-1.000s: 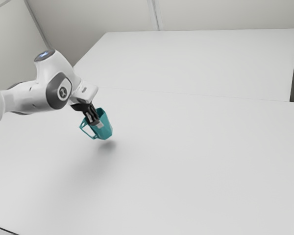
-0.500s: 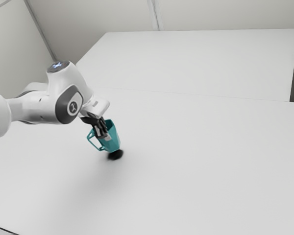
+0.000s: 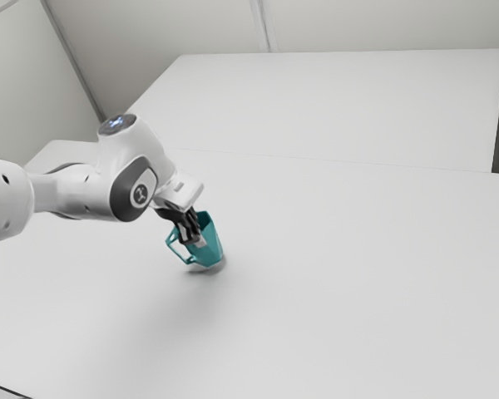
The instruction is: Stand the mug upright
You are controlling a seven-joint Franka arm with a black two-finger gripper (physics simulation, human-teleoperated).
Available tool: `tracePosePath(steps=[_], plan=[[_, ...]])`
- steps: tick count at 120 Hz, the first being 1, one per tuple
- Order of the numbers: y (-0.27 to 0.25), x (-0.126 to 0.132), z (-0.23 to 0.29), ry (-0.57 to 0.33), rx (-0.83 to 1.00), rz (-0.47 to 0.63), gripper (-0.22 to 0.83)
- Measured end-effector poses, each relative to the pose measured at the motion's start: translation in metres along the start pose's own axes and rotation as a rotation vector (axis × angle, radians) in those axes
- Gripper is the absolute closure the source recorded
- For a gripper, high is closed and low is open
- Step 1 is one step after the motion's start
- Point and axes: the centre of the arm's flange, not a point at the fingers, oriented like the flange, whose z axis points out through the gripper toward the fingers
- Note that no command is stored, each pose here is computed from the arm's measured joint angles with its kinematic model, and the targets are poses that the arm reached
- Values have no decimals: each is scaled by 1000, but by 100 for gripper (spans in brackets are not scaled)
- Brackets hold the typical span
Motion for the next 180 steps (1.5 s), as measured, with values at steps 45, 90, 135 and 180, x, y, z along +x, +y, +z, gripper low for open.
tracePosePath(steps=[45, 90, 135, 180], plan=[[2, 0, 11, 2, -10, 2, 79], [7, 0, 17, -3, -26, 7, 68], [11, 3, 4, -10, -1, 27, 20], [-17, -10, -35, -27, 1, -163, 3]])
